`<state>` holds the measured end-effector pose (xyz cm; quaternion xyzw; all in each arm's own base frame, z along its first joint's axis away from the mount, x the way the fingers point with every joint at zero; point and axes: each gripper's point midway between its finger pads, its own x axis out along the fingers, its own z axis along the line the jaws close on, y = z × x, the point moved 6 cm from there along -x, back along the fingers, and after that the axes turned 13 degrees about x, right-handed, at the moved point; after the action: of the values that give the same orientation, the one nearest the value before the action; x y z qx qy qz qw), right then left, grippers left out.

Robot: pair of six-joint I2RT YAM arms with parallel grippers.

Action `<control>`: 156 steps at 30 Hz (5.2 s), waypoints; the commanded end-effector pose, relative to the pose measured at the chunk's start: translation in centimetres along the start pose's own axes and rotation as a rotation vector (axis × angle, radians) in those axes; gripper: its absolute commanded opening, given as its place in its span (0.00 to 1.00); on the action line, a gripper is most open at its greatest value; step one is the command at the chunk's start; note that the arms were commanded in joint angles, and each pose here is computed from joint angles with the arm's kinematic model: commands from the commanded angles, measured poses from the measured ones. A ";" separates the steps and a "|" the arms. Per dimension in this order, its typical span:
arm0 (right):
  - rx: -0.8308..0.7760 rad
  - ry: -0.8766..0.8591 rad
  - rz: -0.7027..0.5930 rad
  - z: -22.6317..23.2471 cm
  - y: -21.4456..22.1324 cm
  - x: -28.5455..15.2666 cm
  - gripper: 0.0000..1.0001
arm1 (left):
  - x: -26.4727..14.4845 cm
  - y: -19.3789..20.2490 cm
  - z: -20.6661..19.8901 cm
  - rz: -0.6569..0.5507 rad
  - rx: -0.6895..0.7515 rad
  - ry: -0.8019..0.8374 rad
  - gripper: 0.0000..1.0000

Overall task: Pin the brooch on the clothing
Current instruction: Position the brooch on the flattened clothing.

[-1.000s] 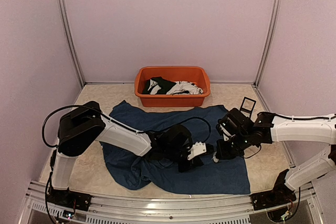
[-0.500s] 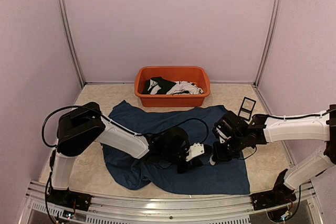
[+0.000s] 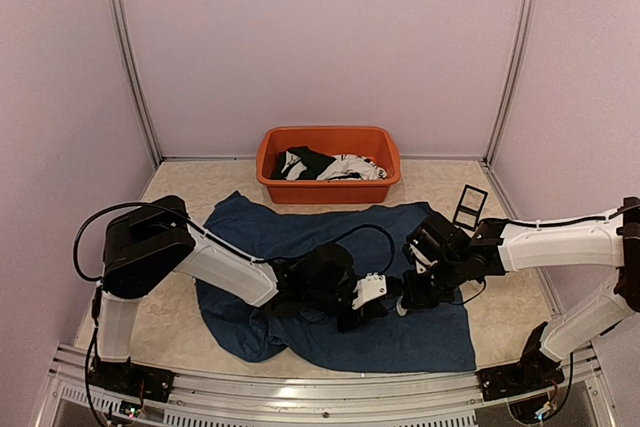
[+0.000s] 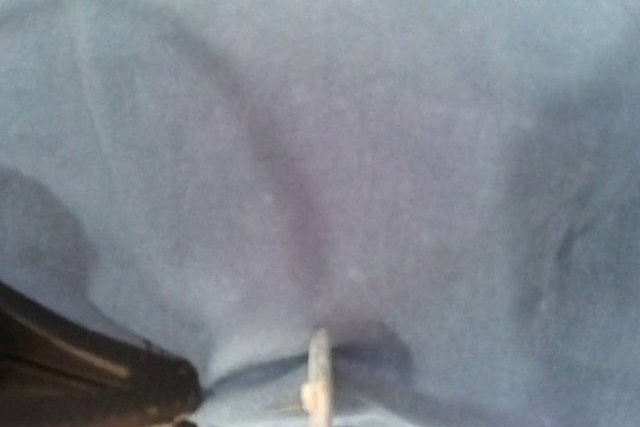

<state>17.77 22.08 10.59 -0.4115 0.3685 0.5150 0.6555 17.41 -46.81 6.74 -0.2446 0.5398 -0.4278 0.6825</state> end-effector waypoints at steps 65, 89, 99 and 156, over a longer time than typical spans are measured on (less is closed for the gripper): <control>-0.205 -0.042 0.176 2.2 4.1 1.9 0.00 | -0.6 -1.7 -0.4 -0.070 0.108 -0.072 0.00; -0.267 -0.041 0.174 3.0 4.2 0.0 0.00 | -1.2 -1.3 -0.2 -0.047 0.139 -0.144 0.29; -0.246 -0.026 0.202 1.9 4.9 0.1 0.00 | -2.8 -1.4 0.1 -0.040 0.131 -0.196 0.52; -0.242 -0.135 0.186 4.2 4.4 -1.4 0.00 | -1.4 0.1 -2.7 0.066 0.068 0.008 0.48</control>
<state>13.34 24.41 11.07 -0.4338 0.3387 0.6206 0.5585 15.12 -44.94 7.93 -0.2199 0.5181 -0.4348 0.7030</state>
